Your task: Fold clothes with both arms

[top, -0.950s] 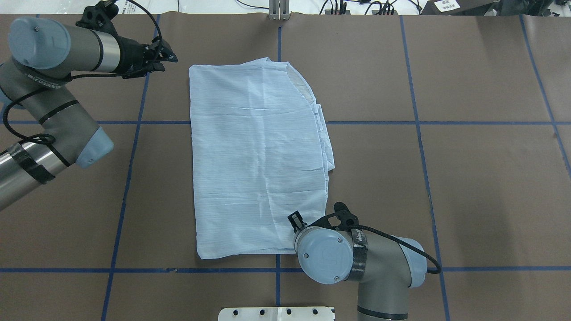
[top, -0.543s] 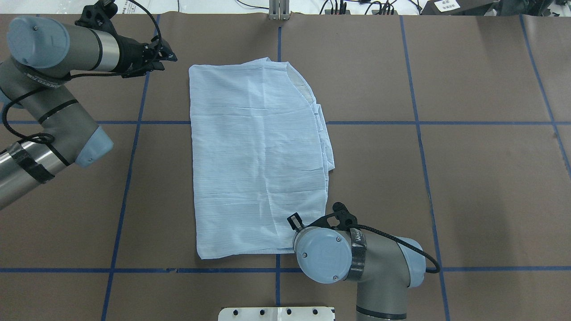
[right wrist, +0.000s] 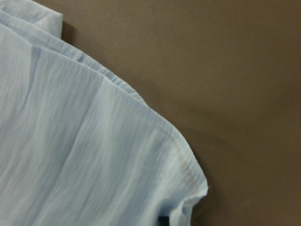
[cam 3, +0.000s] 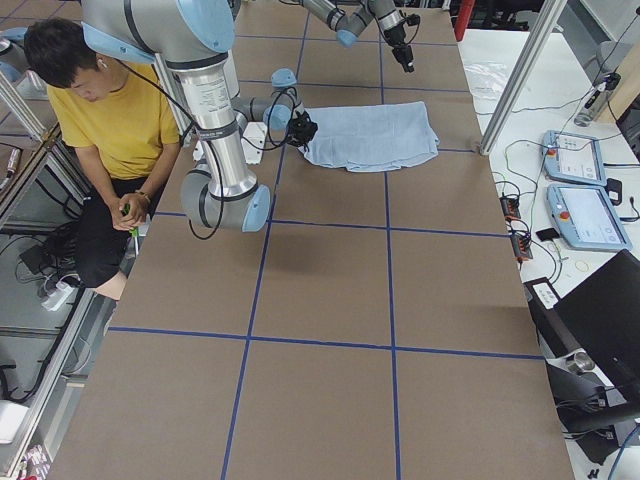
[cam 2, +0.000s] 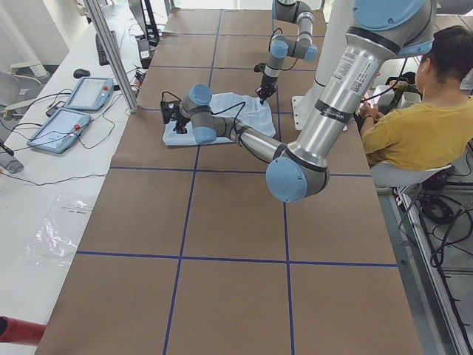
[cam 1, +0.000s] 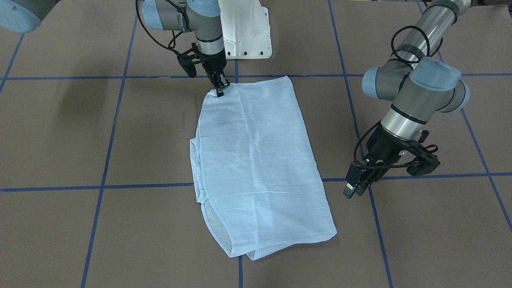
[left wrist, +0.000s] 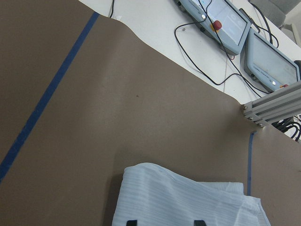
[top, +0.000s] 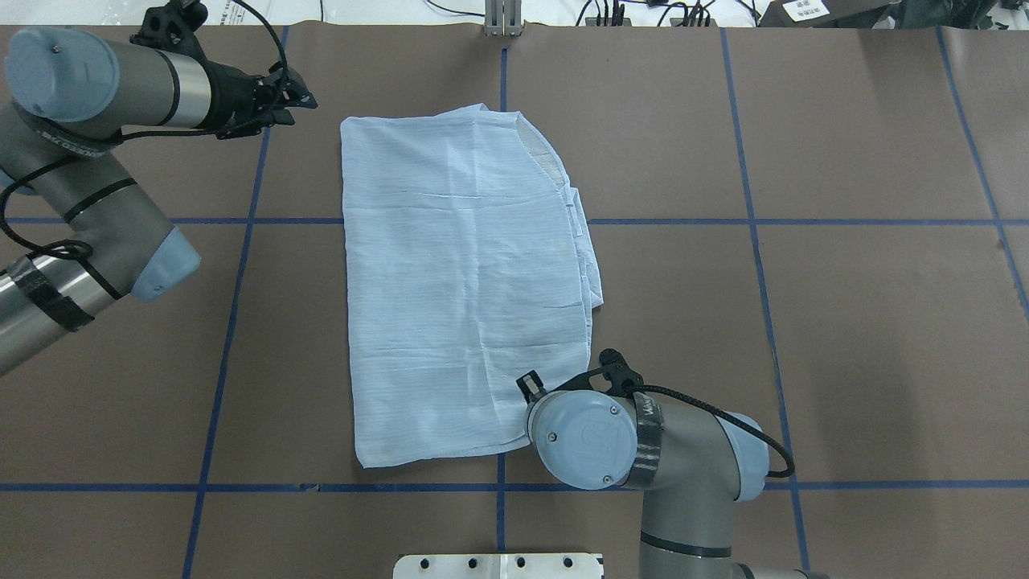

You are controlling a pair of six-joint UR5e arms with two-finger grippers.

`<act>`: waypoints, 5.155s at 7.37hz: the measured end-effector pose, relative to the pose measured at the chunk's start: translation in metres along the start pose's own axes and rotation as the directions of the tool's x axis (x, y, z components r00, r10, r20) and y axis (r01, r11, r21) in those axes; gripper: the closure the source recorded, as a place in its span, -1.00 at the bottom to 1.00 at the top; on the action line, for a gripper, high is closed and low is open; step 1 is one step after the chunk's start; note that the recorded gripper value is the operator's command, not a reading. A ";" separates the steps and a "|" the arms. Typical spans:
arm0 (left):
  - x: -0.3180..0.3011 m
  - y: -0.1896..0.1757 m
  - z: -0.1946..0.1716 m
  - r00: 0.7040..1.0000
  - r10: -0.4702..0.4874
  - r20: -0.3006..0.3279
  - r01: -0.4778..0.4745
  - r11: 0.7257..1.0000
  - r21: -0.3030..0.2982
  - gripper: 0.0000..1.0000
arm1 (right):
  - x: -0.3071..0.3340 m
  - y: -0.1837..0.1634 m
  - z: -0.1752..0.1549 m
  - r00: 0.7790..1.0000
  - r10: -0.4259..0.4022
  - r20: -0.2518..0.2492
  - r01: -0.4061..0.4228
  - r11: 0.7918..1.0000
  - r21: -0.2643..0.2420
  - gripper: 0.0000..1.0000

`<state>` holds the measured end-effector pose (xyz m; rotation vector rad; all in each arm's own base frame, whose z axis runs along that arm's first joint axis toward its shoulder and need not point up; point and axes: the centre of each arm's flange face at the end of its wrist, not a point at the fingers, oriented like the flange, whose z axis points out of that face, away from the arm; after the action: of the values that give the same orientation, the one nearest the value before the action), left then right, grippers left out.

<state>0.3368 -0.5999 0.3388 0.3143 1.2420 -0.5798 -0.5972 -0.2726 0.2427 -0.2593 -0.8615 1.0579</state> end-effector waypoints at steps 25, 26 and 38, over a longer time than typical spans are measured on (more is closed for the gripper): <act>0.005 0.403 -0.115 0.812 -0.543 0.213 0.578 0.797 -0.176 1.00 | 0.039 -0.010 -0.065 0.999 -0.008 0.043 0.012 0.997 -0.079 1.00; 0.015 0.404 -0.134 0.812 -0.545 0.209 0.581 0.789 -0.201 1.00 | 0.059 -0.005 -0.086 0.999 -0.012 0.045 0.015 0.996 -0.087 1.00; 0.082 0.201 -0.035 0.917 -0.385 0.105 0.388 0.921 -0.015 1.00 | -0.208 -0.118 -0.049 0.997 -0.028 0.069 0.026 0.999 0.034 1.00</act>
<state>0.4406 -0.4372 0.2333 0.0044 1.2226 -0.9018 -0.5284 -0.4966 0.1753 -0.1838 -0.9072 1.0596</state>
